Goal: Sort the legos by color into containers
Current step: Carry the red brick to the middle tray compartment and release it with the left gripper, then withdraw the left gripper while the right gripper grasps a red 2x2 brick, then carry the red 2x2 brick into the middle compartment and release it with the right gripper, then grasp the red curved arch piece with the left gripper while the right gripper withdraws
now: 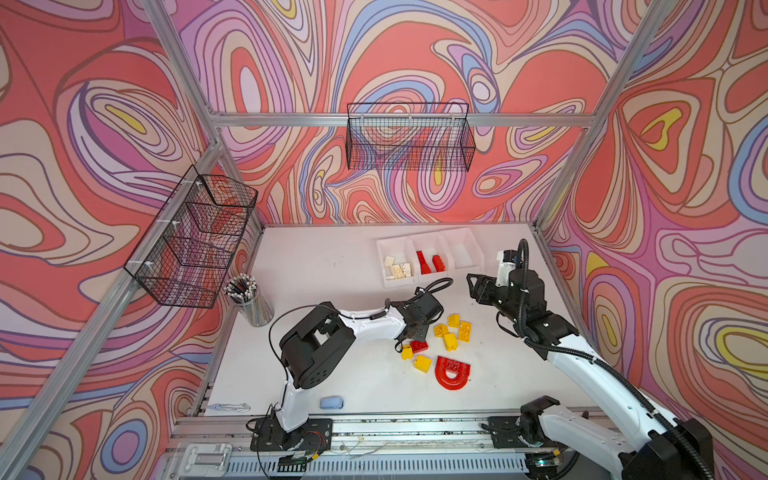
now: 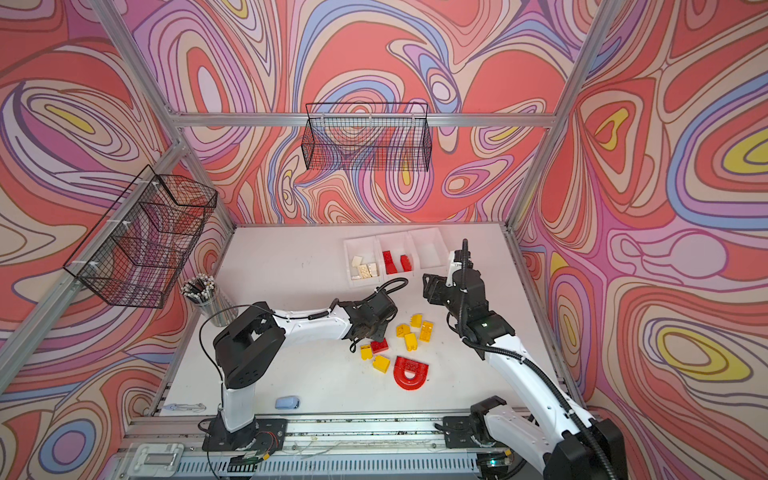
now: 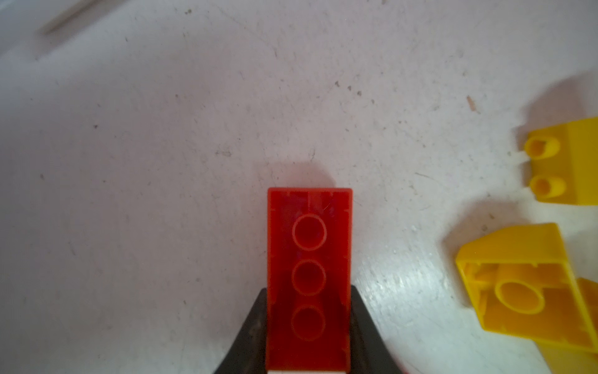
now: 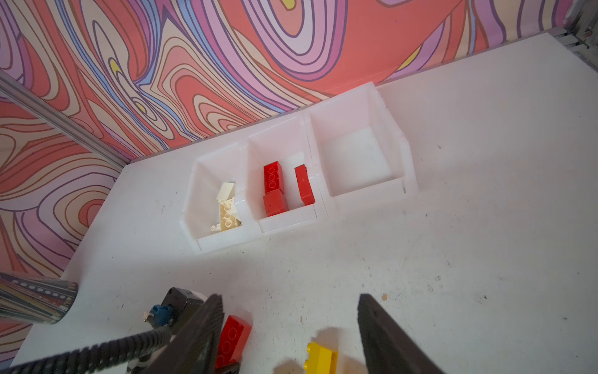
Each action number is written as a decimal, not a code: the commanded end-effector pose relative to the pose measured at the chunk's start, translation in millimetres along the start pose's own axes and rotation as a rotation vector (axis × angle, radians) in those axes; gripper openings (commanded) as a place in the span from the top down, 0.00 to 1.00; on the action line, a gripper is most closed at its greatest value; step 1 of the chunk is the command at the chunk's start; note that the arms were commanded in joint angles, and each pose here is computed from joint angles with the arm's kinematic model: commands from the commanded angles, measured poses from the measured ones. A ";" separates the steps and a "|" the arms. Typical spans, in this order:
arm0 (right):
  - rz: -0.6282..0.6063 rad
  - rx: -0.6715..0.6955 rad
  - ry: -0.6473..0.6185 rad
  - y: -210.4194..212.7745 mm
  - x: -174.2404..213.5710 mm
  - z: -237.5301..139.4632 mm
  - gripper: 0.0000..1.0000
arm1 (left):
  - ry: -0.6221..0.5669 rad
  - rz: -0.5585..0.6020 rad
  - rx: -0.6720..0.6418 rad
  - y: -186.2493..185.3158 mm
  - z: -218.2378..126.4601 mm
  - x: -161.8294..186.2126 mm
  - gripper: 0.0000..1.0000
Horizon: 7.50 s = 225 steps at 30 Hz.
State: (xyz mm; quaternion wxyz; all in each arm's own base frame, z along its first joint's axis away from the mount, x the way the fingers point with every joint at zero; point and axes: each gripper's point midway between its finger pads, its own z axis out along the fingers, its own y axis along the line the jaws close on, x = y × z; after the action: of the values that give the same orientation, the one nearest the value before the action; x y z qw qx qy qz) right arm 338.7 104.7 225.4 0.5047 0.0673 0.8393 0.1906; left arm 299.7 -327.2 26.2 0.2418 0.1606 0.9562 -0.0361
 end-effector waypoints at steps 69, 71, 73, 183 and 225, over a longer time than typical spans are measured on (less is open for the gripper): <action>-0.355 -0.096 0.601 72.1 194.4 18.9 0.25 | -0.562 -0.180 0.366 96.0 -201.6 -144.5 0.36; -0.373 -0.074 0.625 70.0 203.2 19.6 0.28 | -0.572 -0.205 0.365 104.5 -208.7 -118.6 0.36; -0.401 -0.061 0.642 71.1 211.1 19.0 0.27 | -0.566 -0.227 0.349 113.1 -207.8 -94.1 0.36; -0.089 -0.026 0.381 51.5 -9.0 248.9 0.61 | -0.209 -0.172 0.289 105.0 -133.3 89.8 0.33; 0.495 -0.312 -0.039 -41.5 -48.7 31.6 0.26 | -0.096 0.967 0.736 -139.1 -95.6 38.7 0.38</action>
State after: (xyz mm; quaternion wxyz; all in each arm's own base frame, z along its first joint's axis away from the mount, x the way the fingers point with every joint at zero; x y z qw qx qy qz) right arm 400.4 58.7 230.5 0.4649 0.1968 0.7599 0.4094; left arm 196.4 -429.1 97.4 0.2260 0.6096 0.7198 -0.2433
